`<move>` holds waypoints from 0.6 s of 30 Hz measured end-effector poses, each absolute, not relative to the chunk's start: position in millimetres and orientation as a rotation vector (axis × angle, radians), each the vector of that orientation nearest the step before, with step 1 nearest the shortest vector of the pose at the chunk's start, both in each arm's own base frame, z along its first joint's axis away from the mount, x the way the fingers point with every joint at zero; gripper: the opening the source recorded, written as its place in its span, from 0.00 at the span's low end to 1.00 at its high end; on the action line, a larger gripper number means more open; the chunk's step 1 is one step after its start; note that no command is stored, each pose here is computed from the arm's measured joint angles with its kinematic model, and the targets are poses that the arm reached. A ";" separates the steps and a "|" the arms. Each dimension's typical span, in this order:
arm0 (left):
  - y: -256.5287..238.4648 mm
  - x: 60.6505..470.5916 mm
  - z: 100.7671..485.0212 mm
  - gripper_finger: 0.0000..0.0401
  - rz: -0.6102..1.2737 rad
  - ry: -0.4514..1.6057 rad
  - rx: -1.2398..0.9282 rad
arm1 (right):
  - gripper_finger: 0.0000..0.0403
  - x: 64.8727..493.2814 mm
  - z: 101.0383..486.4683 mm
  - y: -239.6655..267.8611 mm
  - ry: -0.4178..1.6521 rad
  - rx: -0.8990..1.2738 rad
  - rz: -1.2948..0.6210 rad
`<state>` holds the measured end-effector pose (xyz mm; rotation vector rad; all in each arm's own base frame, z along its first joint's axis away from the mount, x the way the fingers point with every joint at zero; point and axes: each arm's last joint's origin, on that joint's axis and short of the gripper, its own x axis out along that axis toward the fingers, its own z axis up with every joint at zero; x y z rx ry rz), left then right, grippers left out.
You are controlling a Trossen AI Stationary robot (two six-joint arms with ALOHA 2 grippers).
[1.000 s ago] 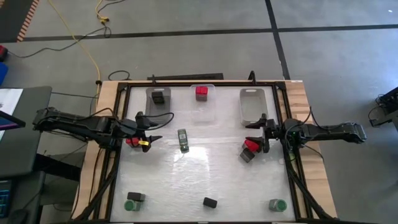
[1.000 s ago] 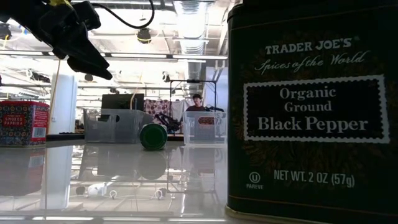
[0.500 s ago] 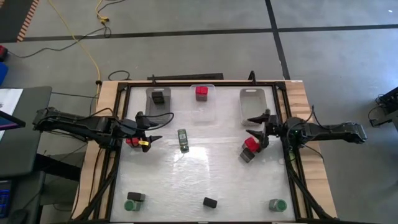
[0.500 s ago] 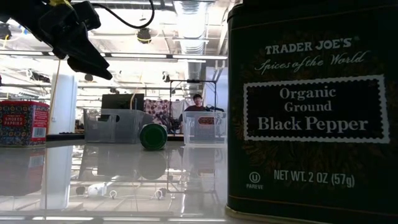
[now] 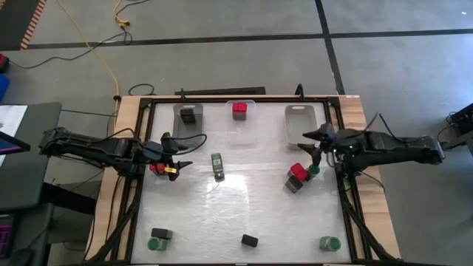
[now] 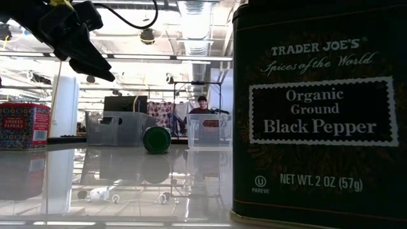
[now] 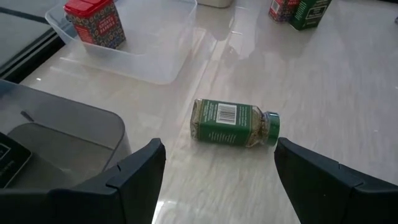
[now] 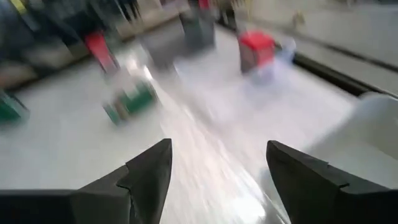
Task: Sort spices by type
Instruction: Put the green seasoning bottle into the gray bin
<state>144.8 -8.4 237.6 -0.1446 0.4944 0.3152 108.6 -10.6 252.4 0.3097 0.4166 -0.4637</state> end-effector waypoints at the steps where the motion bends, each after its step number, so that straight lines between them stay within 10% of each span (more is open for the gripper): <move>1: -8.4 144.8 237.5 0.72 0.315 0.495 -0.145 | 0.71 110.6 257.4 -10.3 0.479 0.293 -0.471; 18: -8.4 144.8 237.5 0.72 0.328 0.487 -0.196 | 0.71 123.0 273.7 13.3 1.328 -0.058 -0.095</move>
